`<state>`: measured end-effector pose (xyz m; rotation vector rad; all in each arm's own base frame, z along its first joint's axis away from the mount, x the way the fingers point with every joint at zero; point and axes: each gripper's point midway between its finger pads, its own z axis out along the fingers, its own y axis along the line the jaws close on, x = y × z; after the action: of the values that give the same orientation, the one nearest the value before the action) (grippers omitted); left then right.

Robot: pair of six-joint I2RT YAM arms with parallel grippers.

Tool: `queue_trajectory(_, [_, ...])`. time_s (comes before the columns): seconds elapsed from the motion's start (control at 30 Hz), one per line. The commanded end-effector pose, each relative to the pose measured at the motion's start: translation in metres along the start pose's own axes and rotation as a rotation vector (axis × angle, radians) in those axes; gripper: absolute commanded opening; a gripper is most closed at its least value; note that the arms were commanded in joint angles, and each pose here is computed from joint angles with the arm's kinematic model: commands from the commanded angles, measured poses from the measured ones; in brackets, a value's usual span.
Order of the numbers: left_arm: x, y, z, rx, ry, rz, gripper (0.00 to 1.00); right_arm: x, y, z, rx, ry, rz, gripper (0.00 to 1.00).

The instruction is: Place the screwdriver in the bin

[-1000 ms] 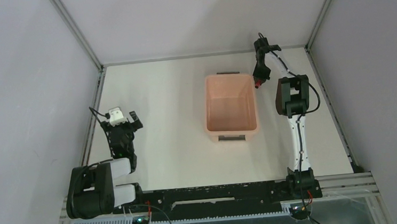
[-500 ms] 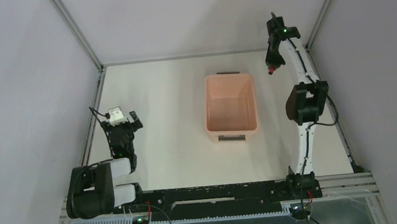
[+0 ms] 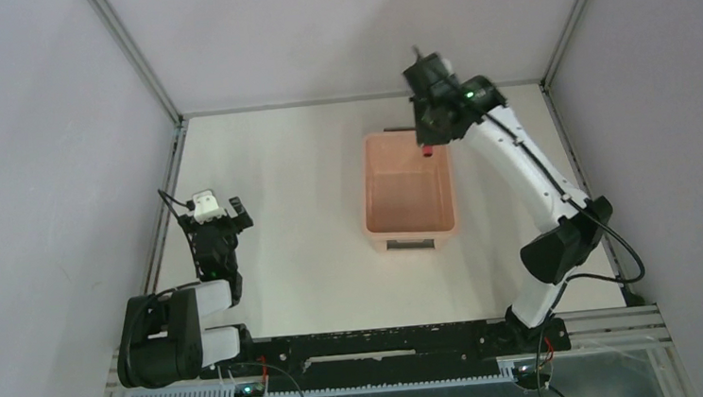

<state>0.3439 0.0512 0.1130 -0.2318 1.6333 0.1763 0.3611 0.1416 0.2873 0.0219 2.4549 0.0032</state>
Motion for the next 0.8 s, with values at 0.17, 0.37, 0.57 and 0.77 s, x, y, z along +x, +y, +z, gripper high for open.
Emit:
queue_trajectory(0.17, [-0.023,-0.001,0.008,-0.004,-0.065,0.005,1.00,0.089,0.065,0.069,-0.032,0.082,0.078,0.09])
queue_trajectory(0.37, [-0.023,-0.001,0.008,-0.006,-0.064,0.005,1.00,0.131,0.082,0.117,-0.052,0.124,0.074,0.17])
queue_trajectory(0.57, [-0.023,-0.001,0.008,-0.005,-0.064,0.005,1.00,0.158,0.080,0.162,0.013,0.179,0.078,0.33])
queue_trajectory(0.77, [-0.023,-0.001,0.008,-0.005,-0.065,0.004,1.00,0.157,0.079,0.165,0.018,0.177,0.077,0.58])
